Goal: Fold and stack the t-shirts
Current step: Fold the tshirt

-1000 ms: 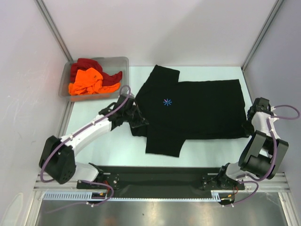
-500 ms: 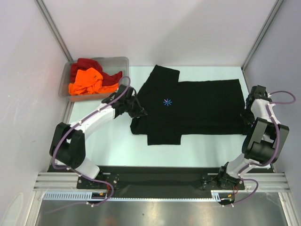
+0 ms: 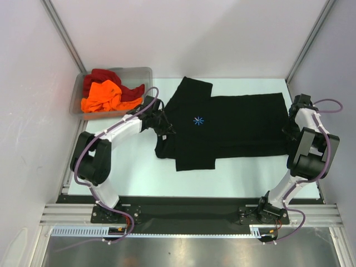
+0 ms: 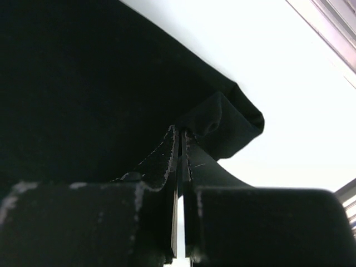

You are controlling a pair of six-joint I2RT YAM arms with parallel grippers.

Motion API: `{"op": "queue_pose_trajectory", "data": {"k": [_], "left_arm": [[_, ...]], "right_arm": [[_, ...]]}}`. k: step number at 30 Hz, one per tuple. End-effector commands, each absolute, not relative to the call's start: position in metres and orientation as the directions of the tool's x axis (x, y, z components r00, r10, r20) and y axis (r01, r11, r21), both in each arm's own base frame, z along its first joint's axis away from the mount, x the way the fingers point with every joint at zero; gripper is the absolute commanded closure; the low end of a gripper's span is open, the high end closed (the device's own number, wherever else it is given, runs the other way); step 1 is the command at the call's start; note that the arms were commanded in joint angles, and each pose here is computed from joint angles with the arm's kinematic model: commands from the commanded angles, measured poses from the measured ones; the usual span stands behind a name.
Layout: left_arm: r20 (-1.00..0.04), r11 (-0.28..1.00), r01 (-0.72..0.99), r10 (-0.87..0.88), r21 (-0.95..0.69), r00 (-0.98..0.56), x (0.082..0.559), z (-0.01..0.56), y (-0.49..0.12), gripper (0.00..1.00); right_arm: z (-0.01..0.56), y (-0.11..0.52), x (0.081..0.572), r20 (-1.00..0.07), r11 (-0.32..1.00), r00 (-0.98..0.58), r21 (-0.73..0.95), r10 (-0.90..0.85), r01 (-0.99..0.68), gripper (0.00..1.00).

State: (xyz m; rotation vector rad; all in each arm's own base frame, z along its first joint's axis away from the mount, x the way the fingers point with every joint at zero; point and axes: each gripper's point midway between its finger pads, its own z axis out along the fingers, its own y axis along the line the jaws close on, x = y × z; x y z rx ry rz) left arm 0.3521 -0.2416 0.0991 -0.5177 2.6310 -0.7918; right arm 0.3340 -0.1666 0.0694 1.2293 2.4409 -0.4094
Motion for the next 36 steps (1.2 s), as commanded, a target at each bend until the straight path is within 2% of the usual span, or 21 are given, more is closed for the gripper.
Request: {"op": "queue_pose_trajectory", "data": {"k": [1, 25, 34, 36], "left_arm": [[-0.261, 0.769, -0.196, -0.428, -0.609, -0.865, 0.372, 0.115, -0.244, 1.00], [-0.241, 0.781, -0.237, -0.440, -0.577, -0.865, 0.393, 0.097, -0.236, 1.00], [-0.229, 0.798, -0.251, -0.432, -0.547, -0.872, 0.394, 0.084, -0.233, 1.00], [-0.231, 0.807, -0.241, -0.417, -0.539, -0.879, 0.393, 0.082, -0.232, 1.00]], "right_arm": [[0.080, -0.178, 0.349, -0.495, 0.586, -0.553, -0.105, 0.670, 0.804, 1.00], [0.065, -0.174, 0.374, -0.466, 0.607, -0.581, -0.111, 0.668, 0.787, 0.97], [0.073, -0.174, 0.381, -0.470, 0.616, -0.587, -0.110, 0.659, 0.780, 0.89], [0.073, -0.173, 0.383, -0.470, 0.618, -0.588, -0.107, 0.659, 0.779, 0.82]]}}
